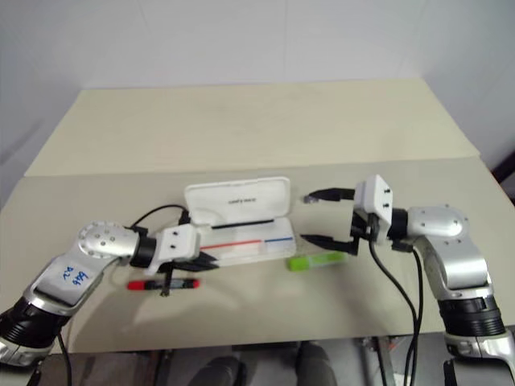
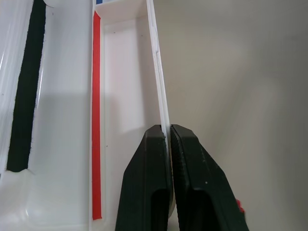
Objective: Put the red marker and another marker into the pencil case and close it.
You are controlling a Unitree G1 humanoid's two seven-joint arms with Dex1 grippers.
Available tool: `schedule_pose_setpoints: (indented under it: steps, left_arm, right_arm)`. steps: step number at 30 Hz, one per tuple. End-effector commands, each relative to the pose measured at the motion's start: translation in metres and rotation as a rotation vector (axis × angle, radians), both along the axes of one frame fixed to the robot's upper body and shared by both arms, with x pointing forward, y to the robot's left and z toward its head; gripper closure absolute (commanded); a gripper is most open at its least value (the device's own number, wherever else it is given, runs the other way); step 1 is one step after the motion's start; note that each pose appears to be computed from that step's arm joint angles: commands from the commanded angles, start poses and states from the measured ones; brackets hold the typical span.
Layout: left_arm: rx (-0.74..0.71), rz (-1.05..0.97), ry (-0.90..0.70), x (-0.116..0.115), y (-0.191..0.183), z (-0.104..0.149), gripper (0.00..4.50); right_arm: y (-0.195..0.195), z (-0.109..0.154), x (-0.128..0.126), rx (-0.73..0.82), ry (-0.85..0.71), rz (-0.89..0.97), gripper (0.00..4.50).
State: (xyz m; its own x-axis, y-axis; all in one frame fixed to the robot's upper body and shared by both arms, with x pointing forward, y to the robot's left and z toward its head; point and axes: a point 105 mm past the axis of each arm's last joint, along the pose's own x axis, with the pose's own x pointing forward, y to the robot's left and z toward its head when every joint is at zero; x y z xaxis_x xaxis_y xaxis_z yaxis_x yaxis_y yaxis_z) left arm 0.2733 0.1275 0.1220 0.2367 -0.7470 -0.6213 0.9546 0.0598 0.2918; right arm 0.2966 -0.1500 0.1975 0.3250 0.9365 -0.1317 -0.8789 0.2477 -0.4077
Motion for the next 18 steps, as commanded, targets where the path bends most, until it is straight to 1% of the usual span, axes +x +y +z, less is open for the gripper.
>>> schedule_pose_setpoints:
  steps: [1,7,18]
  left_arm:
    - [0.017,-0.017,-0.024,-0.007,0.002,0.005,4.46]
    - [0.043,-0.030,-0.015,-0.016,0.006,-0.002,4.46]
    - [0.058,-0.047,-0.031,-0.008,0.011,-0.009,4.46]
  right_arm:
    - [-0.002,0.014,-0.004,0.008,-0.056,0.001,0.00]
    - [-0.001,0.014,-0.003,0.010,-0.058,0.000,0.00]
    - [0.006,0.017,-0.003,0.024,-0.062,0.013,0.00]
